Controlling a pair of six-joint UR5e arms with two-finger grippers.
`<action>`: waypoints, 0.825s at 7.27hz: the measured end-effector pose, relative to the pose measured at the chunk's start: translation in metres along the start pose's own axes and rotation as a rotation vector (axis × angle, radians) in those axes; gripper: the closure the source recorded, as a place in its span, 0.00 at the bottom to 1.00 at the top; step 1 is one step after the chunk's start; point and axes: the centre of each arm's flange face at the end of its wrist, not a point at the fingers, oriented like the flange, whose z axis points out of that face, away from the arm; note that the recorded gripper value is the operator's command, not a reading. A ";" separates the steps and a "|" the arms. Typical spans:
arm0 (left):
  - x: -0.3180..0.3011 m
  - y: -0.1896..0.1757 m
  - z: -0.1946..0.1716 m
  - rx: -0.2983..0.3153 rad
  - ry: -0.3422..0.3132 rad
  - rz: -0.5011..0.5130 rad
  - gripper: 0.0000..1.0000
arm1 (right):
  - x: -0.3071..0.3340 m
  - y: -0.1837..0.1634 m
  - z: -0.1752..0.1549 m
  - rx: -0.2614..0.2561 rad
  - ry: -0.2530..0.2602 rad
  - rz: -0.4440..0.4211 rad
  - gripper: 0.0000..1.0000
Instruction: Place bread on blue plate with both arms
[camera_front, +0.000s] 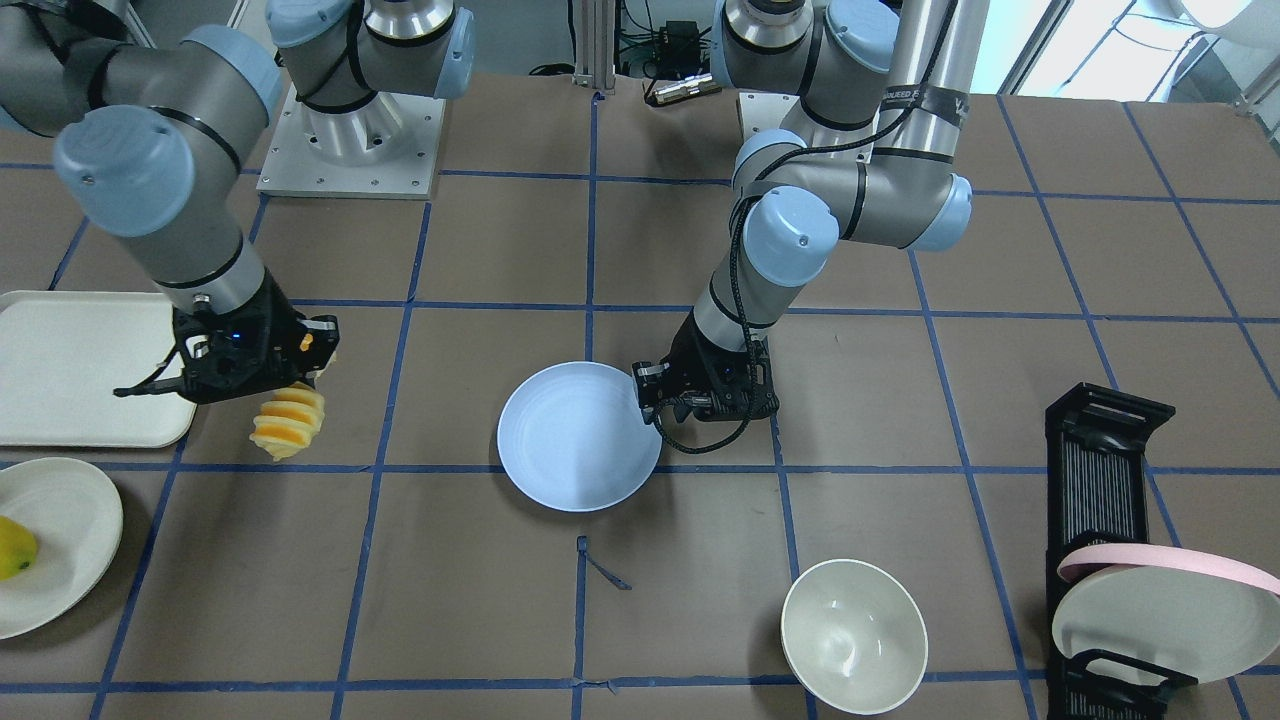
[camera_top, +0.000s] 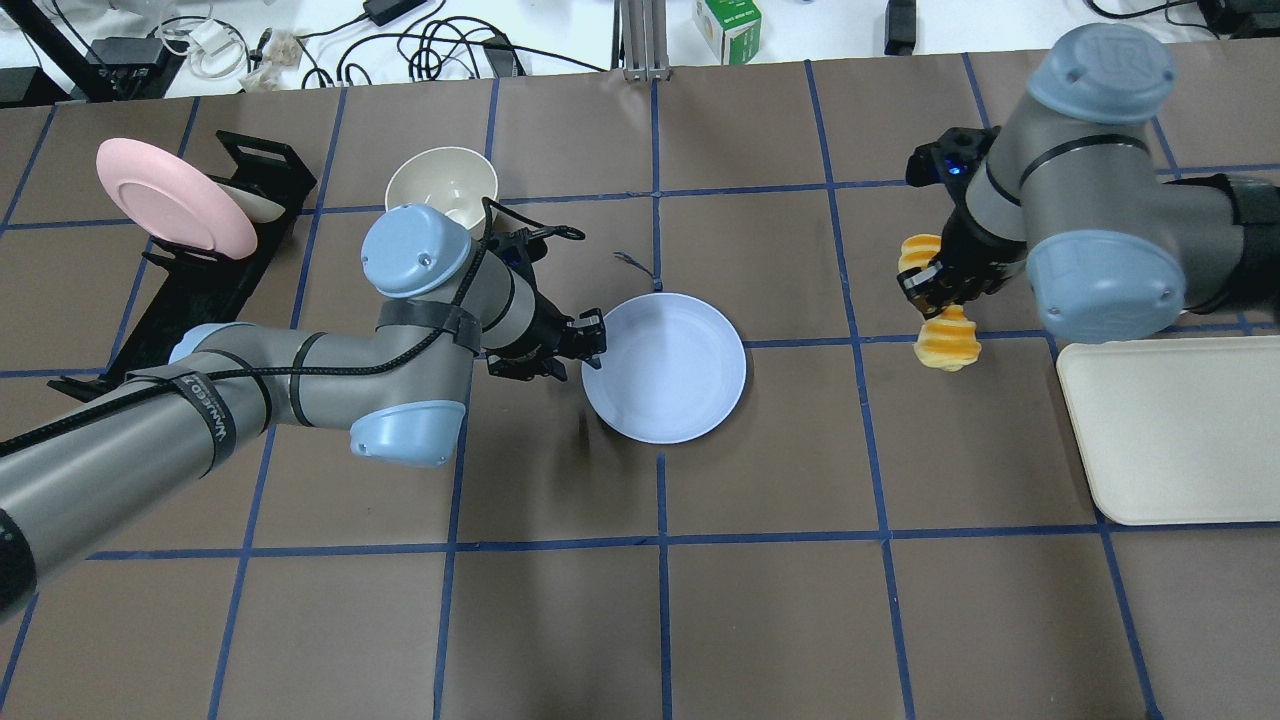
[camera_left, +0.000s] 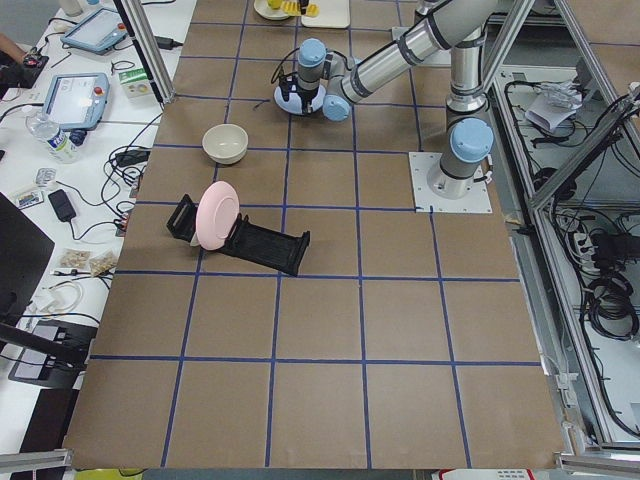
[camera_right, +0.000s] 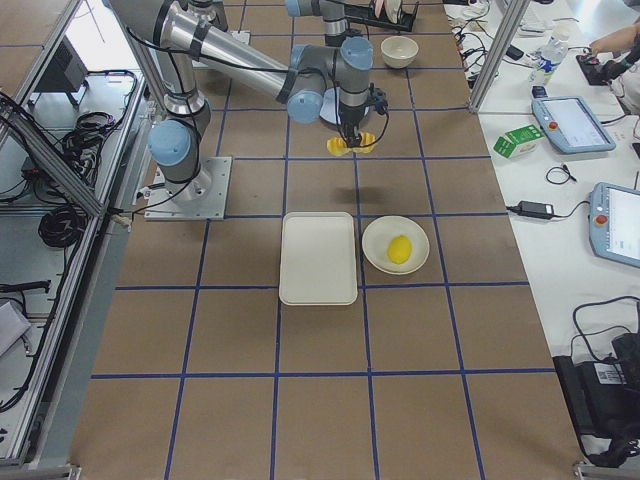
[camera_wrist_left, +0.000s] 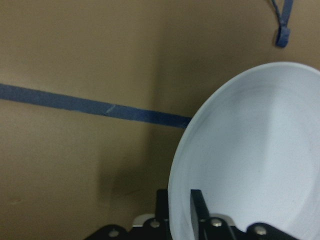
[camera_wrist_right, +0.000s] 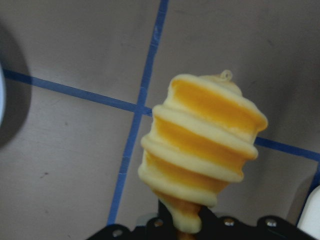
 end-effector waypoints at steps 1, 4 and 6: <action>0.005 -0.008 -0.026 -0.018 -0.030 -0.005 0.00 | -0.036 -0.004 0.000 0.002 -0.002 -0.008 1.00; 0.028 -0.013 -0.157 -0.150 -0.187 0.084 0.00 | -0.133 -0.018 0.018 -0.004 -0.026 0.002 1.00; 0.034 -0.002 -0.247 -0.214 -0.292 0.202 0.00 | -0.205 -0.035 0.038 -0.007 -0.050 0.055 1.00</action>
